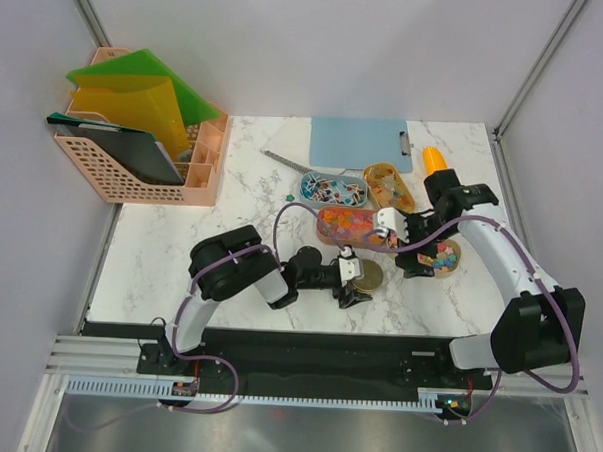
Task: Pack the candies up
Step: Screw the bottle lid onto the packing bottle.
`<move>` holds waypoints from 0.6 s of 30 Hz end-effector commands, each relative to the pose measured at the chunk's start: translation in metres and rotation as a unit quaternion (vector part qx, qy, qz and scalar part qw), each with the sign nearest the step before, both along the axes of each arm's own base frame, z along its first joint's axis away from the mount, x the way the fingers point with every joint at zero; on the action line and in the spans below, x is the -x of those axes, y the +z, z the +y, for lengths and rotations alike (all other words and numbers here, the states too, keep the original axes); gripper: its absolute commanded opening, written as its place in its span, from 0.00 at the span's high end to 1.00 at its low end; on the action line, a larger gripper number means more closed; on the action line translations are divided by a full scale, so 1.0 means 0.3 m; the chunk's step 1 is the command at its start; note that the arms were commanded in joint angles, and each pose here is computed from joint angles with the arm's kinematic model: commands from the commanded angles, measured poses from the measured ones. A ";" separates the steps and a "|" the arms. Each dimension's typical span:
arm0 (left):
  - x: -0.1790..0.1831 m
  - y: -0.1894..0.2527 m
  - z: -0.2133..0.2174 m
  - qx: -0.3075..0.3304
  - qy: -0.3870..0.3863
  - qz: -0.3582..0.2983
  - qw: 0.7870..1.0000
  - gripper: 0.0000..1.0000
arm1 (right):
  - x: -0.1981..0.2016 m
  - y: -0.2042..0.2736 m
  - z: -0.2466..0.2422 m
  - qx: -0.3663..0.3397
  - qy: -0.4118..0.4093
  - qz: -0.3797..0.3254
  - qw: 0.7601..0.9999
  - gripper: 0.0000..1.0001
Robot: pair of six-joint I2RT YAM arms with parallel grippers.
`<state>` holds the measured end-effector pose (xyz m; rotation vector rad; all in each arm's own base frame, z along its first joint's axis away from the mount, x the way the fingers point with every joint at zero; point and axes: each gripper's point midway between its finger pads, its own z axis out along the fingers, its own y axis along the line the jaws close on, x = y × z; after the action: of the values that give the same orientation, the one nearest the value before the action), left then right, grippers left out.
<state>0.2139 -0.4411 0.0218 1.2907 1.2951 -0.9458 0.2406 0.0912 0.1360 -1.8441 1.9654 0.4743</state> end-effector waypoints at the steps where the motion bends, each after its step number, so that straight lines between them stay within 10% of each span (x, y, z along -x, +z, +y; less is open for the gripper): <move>1: 0.011 -0.195 0.071 -0.092 0.004 0.031 0.995 0.44 | 0.055 -0.036 0.084 -0.033 0.106 0.009 0.994 0.02; 18: 0.004 -0.224 0.070 -0.108 -0.022 0.098 0.989 0.80 | 0.011 -0.132 0.217 -0.046 0.157 0.031 0.986 0.02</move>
<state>0.2251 -0.4474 0.0209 1.3427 1.3074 -1.0097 0.2342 0.1429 0.0918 -2.1169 1.7442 0.6697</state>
